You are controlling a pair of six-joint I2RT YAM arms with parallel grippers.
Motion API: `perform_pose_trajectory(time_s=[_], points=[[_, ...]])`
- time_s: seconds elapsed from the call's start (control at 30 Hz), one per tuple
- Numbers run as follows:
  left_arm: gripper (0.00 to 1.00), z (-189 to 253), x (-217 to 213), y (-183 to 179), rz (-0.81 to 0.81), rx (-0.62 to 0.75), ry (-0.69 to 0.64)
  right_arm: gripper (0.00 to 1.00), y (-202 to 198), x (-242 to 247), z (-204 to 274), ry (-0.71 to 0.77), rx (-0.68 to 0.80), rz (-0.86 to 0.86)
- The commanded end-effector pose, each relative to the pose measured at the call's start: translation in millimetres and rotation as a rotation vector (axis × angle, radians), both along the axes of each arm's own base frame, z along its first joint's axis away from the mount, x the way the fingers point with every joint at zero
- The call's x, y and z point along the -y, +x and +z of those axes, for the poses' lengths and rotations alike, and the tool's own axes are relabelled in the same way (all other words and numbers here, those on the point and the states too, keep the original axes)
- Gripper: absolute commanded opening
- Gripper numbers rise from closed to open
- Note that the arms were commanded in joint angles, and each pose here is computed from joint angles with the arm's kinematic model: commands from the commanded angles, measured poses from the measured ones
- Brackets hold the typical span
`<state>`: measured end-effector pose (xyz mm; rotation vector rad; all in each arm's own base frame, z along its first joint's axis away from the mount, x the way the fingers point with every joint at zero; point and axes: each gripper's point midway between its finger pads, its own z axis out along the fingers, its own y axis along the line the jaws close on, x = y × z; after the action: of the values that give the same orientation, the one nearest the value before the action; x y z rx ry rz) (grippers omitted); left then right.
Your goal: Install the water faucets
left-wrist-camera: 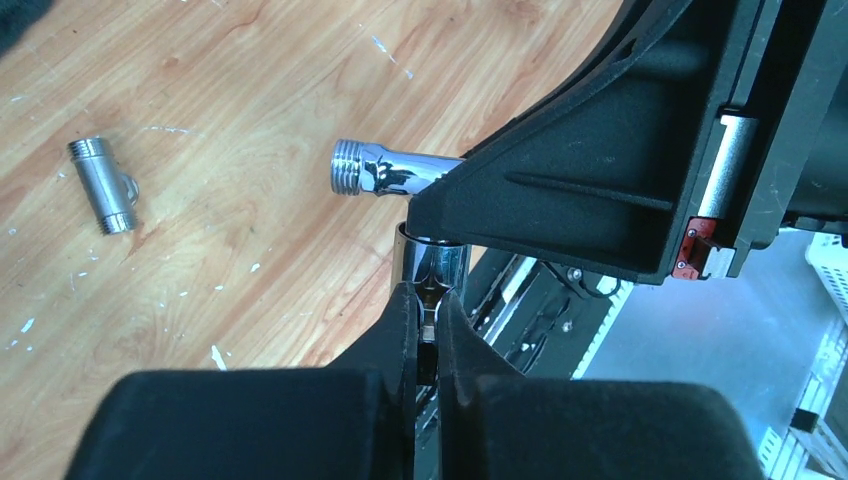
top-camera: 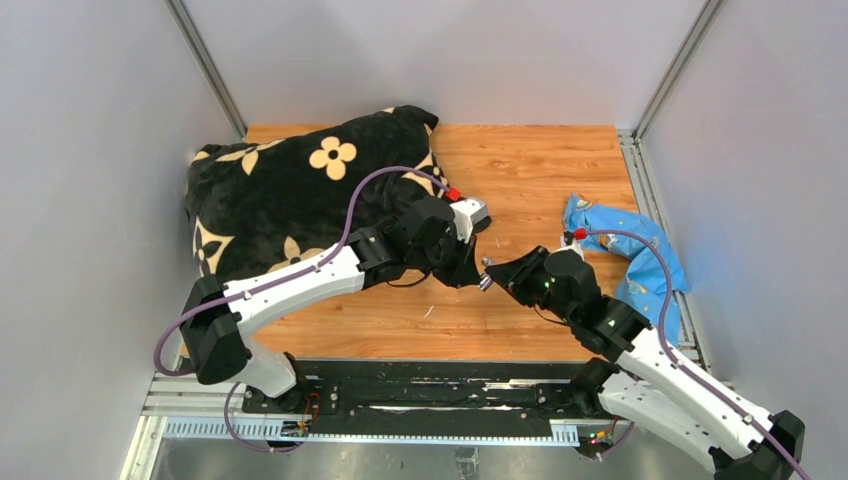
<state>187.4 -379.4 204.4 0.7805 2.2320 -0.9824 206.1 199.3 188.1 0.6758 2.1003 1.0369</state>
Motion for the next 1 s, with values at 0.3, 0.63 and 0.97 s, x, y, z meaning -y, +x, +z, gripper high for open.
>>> perform_pose_trajectory(time_s=[0.3,0.63,0.97], points=[[0.0,15.2,2.9,-5.0,-0.038,0.039,-0.074,0.4,1.2,-3.8,17.0,0.03,0.112,0.031],[0.0,21.3,4.2,-6.2,-0.05,0.042,-0.083,0.51,4.8,-13.2,10.7,0.015,0.092,0.059],[0.0,22.2,1.9,-7.3,-0.055,0.05,-0.08,0.31,5.2,-5.9,-3.6,0.021,0.063,0.012]])
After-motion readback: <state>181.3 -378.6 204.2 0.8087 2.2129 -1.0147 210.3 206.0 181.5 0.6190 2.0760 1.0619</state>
